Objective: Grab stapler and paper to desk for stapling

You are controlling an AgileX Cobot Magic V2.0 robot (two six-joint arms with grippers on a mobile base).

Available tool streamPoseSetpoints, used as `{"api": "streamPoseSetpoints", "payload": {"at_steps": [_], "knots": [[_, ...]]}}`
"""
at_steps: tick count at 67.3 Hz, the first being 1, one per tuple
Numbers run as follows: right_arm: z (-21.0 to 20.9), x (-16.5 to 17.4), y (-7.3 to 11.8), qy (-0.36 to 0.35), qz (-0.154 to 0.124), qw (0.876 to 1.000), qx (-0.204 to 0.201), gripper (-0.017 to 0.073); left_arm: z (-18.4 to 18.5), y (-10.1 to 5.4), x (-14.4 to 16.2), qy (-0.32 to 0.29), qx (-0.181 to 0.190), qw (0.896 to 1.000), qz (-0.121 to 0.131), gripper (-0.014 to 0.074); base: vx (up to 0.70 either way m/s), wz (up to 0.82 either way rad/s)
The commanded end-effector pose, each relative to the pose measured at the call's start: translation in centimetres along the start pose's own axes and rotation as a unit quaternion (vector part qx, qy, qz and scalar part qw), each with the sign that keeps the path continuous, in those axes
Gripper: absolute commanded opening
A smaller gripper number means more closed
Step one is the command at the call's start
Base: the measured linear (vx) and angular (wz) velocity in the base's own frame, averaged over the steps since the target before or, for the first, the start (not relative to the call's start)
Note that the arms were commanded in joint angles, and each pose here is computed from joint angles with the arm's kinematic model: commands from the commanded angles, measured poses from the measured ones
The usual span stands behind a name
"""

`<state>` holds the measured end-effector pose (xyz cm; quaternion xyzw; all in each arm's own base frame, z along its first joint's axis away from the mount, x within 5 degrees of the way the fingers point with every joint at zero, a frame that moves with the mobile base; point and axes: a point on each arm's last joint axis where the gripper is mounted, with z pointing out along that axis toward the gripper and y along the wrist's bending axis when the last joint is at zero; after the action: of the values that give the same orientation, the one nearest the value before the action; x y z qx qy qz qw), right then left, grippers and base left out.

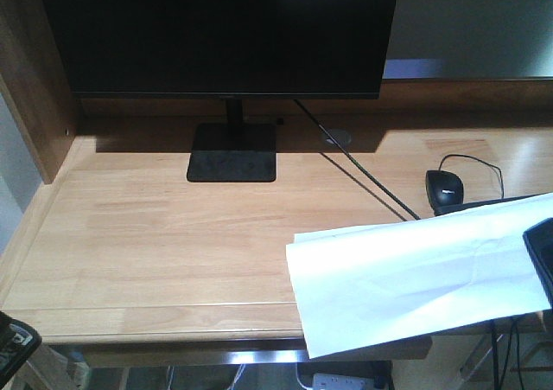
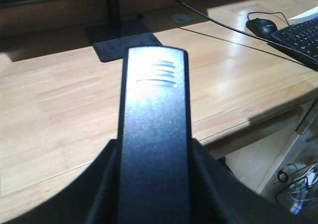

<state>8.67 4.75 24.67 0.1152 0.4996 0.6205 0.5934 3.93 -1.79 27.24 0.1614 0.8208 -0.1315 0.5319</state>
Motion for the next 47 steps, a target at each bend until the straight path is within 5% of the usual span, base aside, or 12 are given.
{"api": "streamPoseSetpoints", "payload": {"at_steps": [1, 47], "knots": [[-0.61, -0.07, 1.13, -0.019, 0.003, 0.997, -0.076, -0.0001, -0.53, -0.11, -1.83, -0.065, 0.004, 0.998, -0.002, -0.0006, 0.05, 0.00], [-0.61, -0.07, 1.13, -0.019, 0.003, 0.997, -0.076, -0.0001, -0.53, -0.11, -1.83, -0.065, 0.004, 0.998, -0.002, -0.0006, 0.01, 0.00]]}}
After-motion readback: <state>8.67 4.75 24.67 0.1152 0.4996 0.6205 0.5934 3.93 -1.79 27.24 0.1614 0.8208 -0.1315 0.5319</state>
